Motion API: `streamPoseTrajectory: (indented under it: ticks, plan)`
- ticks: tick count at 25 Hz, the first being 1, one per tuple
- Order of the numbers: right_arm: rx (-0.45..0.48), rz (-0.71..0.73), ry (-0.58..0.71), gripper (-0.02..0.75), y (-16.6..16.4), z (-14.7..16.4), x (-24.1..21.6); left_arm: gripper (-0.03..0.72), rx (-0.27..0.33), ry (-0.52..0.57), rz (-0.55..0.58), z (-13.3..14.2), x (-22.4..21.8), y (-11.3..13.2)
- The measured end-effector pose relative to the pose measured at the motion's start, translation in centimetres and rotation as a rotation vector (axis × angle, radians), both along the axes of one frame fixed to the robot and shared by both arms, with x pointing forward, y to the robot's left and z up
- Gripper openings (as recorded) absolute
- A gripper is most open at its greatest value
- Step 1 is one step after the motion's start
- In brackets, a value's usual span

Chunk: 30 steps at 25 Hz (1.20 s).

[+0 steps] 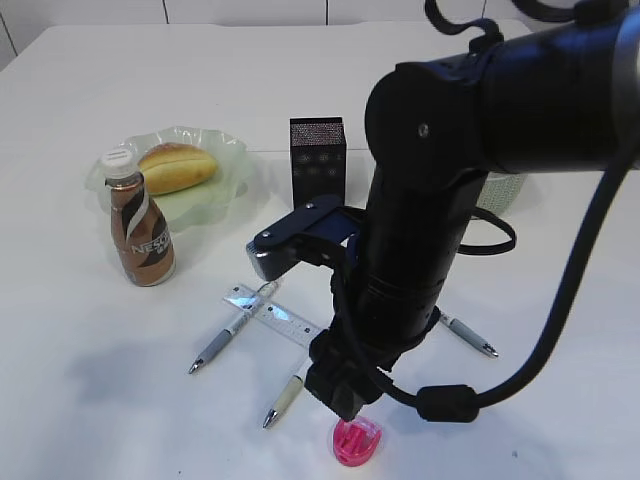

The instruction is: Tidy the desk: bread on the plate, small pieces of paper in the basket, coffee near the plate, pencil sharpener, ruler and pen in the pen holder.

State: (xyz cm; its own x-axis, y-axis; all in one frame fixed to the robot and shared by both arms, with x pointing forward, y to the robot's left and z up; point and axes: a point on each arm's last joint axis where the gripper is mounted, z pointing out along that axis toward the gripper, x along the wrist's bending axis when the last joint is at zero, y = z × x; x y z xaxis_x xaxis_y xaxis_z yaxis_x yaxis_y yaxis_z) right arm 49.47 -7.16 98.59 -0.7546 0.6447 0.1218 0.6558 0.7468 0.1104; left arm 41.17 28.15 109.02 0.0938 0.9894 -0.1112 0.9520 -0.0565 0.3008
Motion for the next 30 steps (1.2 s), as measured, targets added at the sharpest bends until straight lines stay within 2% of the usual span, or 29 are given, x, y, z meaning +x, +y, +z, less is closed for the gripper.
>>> streamPoseTrajectory:
  ticks: [6,15,26,30]
  plan:
    - [-0.023,0.021,0.021,0.524,0.7,-2.2,0.4,0.394,0.023,-0.001,-0.001,0.0,0.0,0.2]
    - [-0.071,0.031,0.053,0.531,0.9,-4.6,0.9,0.394,0.024,-0.001,-0.001,0.0,0.0,0.2]
    - [-0.063,0.026,0.045,0.533,1.1,-5.1,1.1,0.394,0.024,-0.001,-0.001,0.0,0.0,0.2]
    - [-0.051,0.017,0.050,0.555,1.2,-5.1,1.1,0.394,0.024,-0.001,-0.001,0.0,0.0,0.2]
